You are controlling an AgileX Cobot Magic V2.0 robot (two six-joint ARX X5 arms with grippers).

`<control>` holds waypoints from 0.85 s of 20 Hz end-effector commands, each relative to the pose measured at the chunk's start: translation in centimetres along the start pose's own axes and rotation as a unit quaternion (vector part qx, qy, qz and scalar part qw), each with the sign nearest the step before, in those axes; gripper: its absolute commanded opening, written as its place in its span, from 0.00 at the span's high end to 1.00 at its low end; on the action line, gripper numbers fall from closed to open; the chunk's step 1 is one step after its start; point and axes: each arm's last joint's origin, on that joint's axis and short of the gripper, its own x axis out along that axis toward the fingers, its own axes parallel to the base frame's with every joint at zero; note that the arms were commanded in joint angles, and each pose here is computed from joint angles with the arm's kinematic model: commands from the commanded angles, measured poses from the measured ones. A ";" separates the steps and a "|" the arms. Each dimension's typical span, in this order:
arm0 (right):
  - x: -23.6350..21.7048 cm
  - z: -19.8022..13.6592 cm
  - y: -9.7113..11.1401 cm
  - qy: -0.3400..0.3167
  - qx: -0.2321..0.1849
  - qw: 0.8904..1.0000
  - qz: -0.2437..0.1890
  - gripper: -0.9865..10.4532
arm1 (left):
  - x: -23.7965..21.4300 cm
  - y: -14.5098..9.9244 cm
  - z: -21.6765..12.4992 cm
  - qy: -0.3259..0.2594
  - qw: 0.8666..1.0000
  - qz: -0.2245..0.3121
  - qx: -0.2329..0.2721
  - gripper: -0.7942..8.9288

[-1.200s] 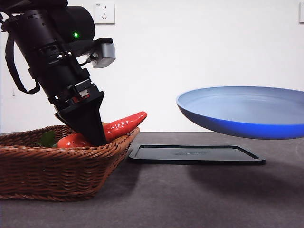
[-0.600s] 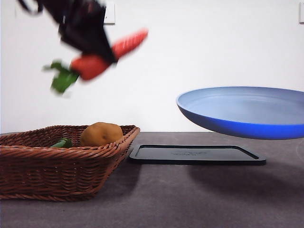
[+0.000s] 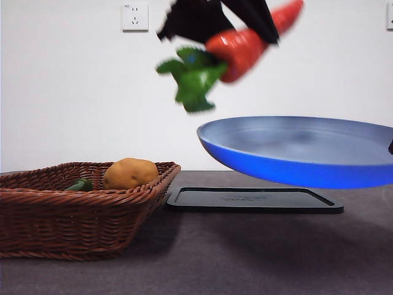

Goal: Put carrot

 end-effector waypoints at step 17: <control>0.8 -0.7 1.3 0.053 -0.005 0.999 0.013 0.91 | 3.6 -1.0 -1.2 0.085 0.996 -0.011 -0.025 0.64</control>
